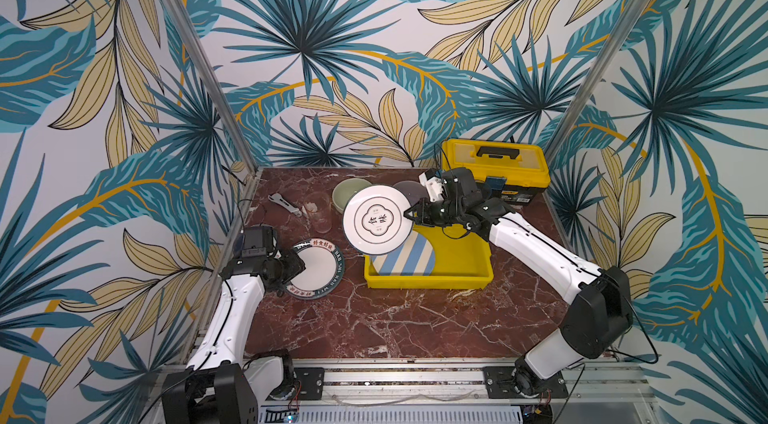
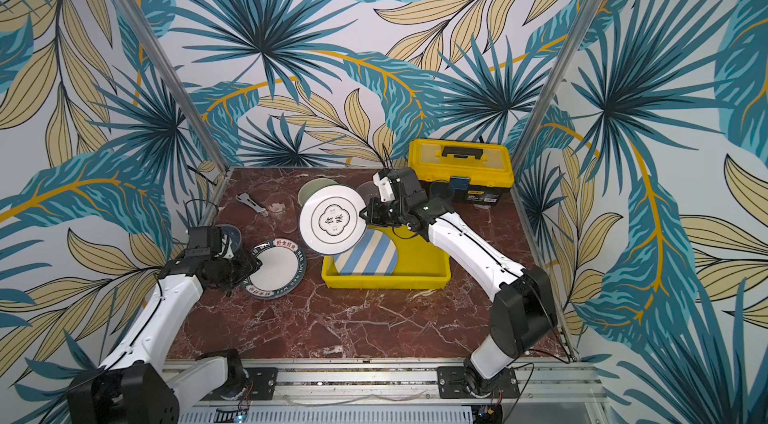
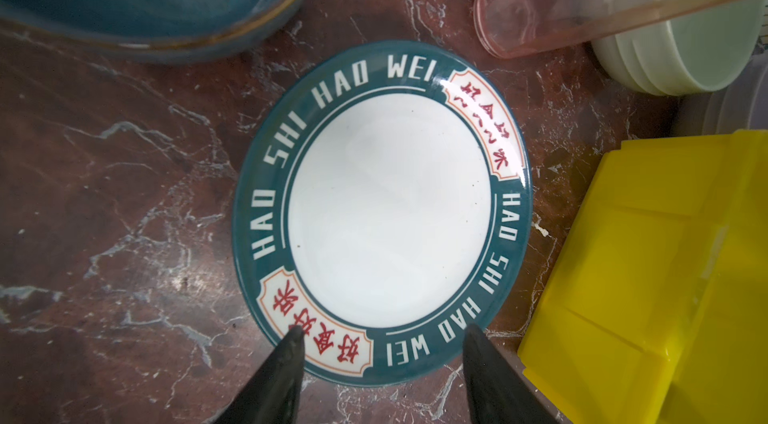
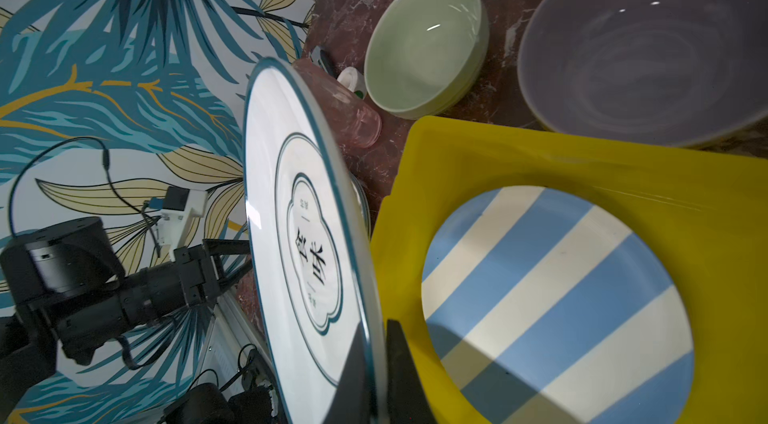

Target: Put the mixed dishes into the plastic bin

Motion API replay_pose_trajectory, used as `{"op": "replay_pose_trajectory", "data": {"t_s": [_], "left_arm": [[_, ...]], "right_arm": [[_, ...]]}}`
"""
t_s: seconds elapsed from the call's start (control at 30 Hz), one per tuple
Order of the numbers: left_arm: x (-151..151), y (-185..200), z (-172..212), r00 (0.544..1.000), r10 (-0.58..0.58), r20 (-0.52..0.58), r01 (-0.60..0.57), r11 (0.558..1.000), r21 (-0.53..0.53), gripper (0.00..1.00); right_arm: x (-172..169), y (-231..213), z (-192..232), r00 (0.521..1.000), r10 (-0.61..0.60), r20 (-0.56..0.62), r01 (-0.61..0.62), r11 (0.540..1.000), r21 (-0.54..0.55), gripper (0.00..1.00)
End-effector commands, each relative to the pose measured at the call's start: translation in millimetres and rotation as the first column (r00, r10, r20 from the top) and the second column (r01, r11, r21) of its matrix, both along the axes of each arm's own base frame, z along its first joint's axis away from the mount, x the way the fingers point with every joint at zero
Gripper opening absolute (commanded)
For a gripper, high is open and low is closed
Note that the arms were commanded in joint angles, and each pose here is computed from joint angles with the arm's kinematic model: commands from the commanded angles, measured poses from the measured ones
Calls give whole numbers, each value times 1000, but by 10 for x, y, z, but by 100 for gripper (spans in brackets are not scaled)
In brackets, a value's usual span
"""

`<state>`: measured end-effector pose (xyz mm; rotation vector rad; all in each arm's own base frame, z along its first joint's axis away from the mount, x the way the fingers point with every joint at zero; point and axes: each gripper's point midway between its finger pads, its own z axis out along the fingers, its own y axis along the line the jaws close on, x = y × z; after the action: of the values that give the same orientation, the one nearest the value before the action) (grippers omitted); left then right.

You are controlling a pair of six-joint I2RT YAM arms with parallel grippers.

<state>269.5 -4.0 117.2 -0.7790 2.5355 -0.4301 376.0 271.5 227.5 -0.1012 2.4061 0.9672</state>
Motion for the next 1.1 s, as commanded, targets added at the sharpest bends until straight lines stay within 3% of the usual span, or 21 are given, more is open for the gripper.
{"op": "replay_pose_trajectory", "data": {"t_s": [0.0, 0.47, 1.07], "left_arm": [[75, -100, 164, 997, -62, 43, 60, 998, 35, 61], [273, -705, 401, 958, -274, 82, 268, 960, 76, 58], [605, -1478, 265, 910, -407, 79, 404, 913, 50, 45]], "right_arm": [[38, -145, -73, 999, -47, 9, 47, 999, 11, 0], [-17, -529, -831, 981, -154, -114, 150, 988, -44, 0], [-106, -711, -842, 983, -167, -78, 165, 986, -33, 0]]}}
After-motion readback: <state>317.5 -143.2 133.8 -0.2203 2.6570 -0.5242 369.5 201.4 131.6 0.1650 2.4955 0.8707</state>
